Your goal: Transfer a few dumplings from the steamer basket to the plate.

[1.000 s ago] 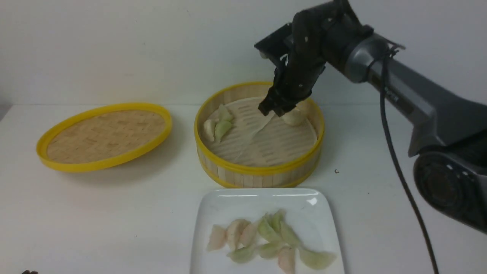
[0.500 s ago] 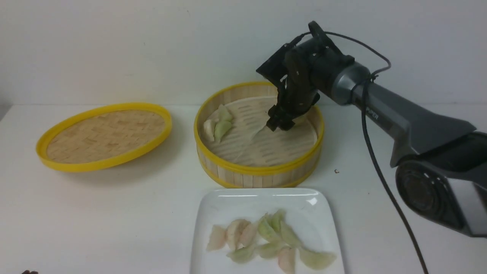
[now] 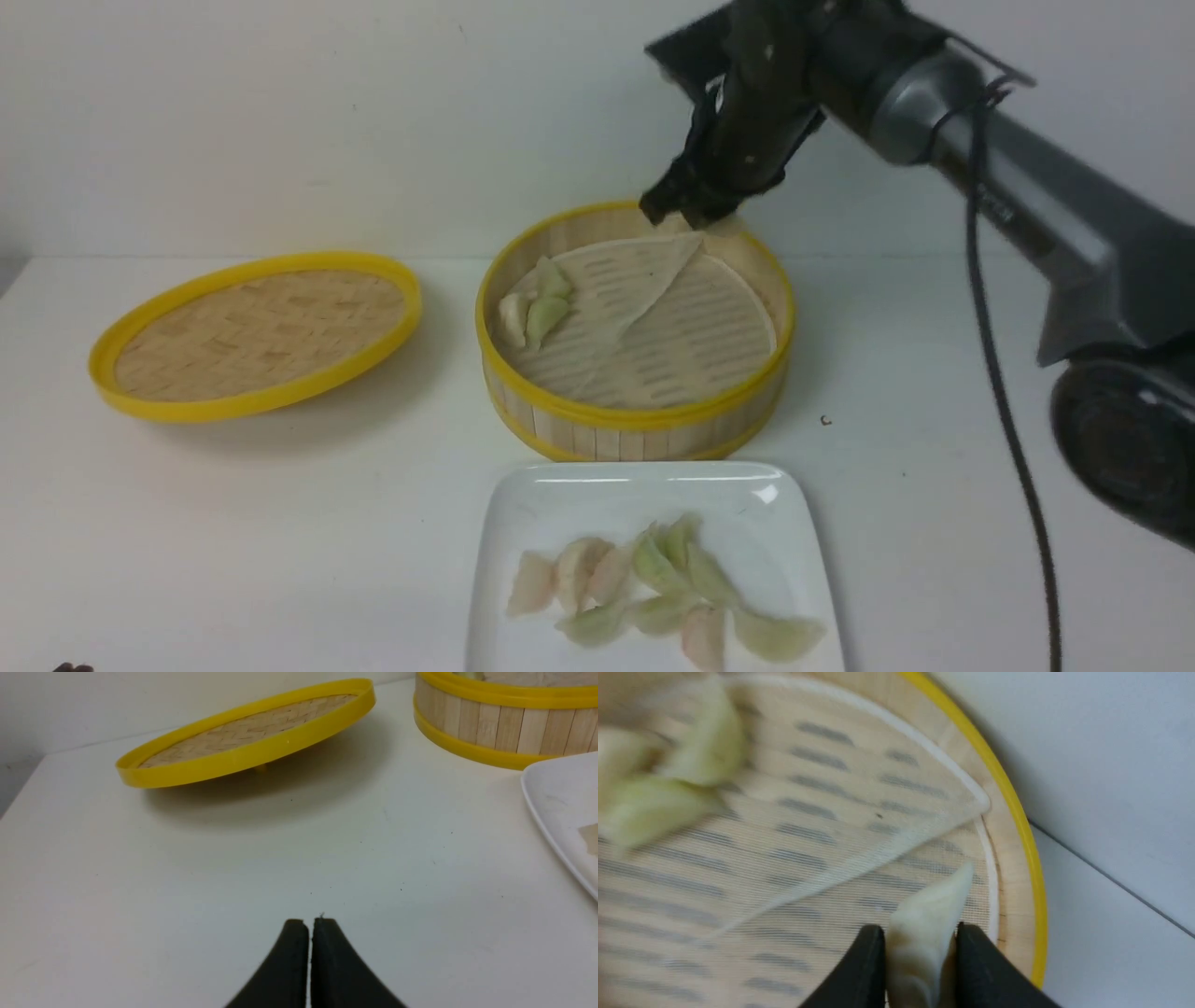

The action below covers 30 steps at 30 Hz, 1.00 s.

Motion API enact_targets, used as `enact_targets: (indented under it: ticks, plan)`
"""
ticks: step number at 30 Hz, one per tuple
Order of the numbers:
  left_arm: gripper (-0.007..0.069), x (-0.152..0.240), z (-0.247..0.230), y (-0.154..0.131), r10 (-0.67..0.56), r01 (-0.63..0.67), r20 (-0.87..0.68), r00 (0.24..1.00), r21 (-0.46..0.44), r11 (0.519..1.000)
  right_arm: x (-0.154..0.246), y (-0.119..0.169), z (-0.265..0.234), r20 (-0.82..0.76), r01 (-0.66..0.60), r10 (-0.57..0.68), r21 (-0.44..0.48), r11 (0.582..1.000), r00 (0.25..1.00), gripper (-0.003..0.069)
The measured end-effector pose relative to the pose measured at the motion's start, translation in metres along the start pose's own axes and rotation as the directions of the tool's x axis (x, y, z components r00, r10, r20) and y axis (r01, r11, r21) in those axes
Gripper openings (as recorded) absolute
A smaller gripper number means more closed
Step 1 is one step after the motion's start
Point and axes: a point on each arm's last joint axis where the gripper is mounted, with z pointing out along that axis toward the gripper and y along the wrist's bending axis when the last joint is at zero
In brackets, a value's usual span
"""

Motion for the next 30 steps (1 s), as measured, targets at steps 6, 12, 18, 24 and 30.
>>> enact_targets:
  ticks: [6, 12, 18, 24, 30]
  plan:
    - [-0.0006, 0.000, 0.000, 0.000, 0.000, 0.000, 0.000, 1.000, 0.000, 1.000, 0.029, 0.034, -0.086, -0.021, -0.051, 0.048, -0.201, 0.978, 0.999, 0.0175]
    - [-0.0006, 0.000, 0.000, 0.000, 0.000, 0.000, 0.000, 1.000, 0.000, 1.000, 0.108, 0.061, -0.068, -0.301, -0.078, 0.000, -0.247, 0.966, 0.954, 0.0175]
    - [-0.0006, 0.000, 0.000, 0.000, 0.000, 0.000, 0.000, 1.000, 0.000, 1.000, 0.158, 0.066, -0.019, -0.385, -0.126, 0.036, -0.211, 0.969, 0.922, 0.0176]
    - [-0.0006, 0.000, 0.000, 0.000, 0.000, 0.000, 0.000, 1.000, 0.000, 1.000, 0.162, 0.067, 0.012, -0.344, -0.148, 0.074, -0.193, 0.970, 0.936, 0.0385]
    - [-0.0006, 0.000, 0.000, 0.000, 0.000, 0.000, 0.000, 1.000, 0.000, 1.000, 0.154, 0.065, -0.011, -0.304, -0.146, 0.083, -0.190, 0.971, 0.949, 0.0522]
